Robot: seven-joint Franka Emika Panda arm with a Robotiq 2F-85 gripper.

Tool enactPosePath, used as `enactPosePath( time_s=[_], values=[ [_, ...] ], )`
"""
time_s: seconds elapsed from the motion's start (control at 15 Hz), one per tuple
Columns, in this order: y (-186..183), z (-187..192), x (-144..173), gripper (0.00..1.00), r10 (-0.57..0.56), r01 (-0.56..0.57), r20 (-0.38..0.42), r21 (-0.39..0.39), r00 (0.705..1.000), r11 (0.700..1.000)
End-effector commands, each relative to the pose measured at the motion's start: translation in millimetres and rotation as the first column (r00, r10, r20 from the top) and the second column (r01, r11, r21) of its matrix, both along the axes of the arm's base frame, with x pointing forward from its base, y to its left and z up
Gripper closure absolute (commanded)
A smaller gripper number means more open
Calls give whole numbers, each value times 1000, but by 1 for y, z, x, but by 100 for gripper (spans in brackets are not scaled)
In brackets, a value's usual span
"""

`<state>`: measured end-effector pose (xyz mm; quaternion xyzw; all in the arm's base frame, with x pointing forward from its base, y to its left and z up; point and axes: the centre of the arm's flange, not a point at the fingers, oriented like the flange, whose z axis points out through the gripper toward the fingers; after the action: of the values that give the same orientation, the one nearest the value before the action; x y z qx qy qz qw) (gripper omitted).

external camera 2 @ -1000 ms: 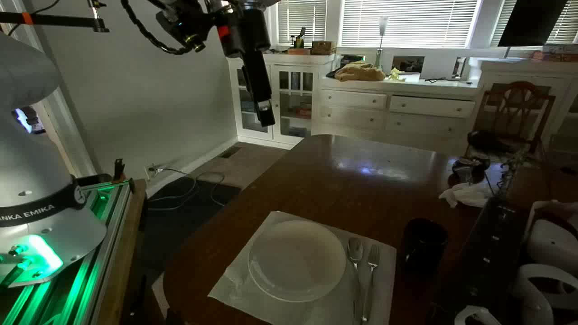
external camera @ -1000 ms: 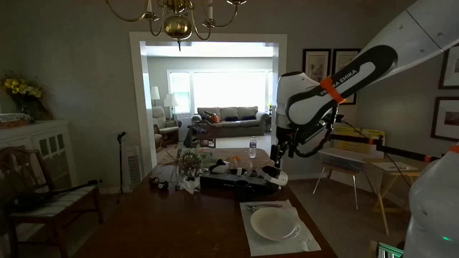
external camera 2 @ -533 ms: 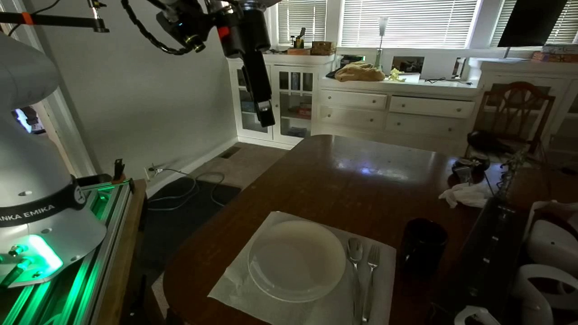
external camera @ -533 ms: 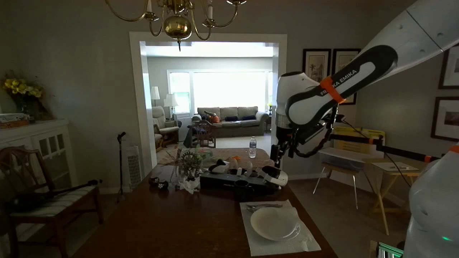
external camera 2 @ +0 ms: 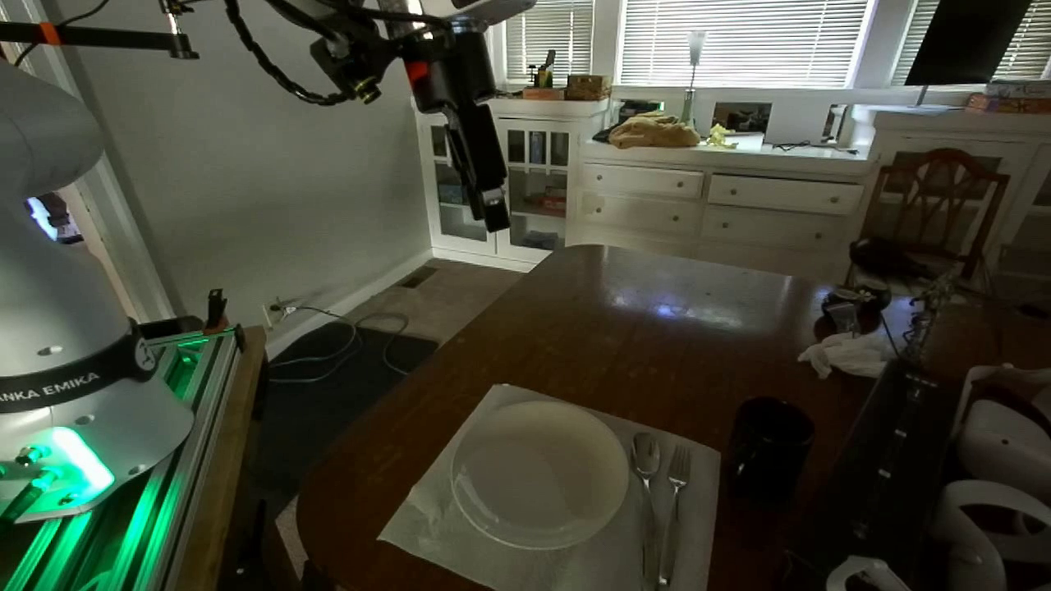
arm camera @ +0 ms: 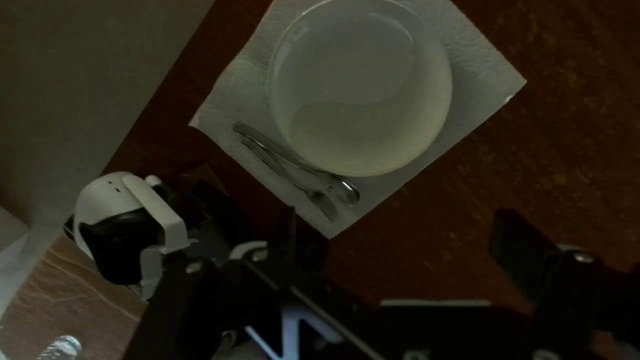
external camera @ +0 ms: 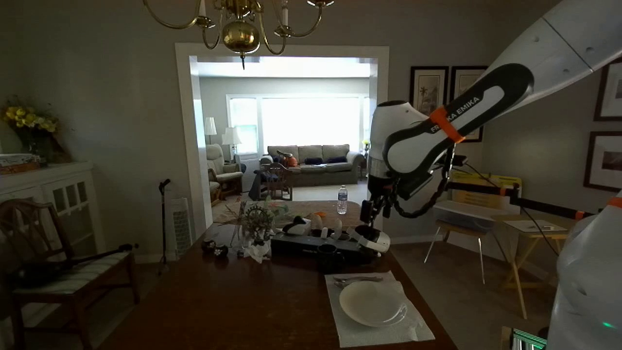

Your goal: Move the white towel to the left.

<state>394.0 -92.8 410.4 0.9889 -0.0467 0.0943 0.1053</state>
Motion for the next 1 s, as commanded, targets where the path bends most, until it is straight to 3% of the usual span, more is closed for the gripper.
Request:
enactPosePath(
  time_s=[0.0,0.2,0.27,0.4,0.6,0.93],
  values=[
    [25,-28,16,0,136,-135,-5,61,991,989],
    [47,-52,24,0,219,-214,-28,110,975,971],
    [53,-61,26,25,240,-234,-37,124,970,964],
    [61,-81,27,32,285,-274,-51,163,957,948],
    [63,-114,28,58,313,-300,-44,190,949,935],
    [60,-162,31,96,322,-311,-49,161,945,937]
  ],
)
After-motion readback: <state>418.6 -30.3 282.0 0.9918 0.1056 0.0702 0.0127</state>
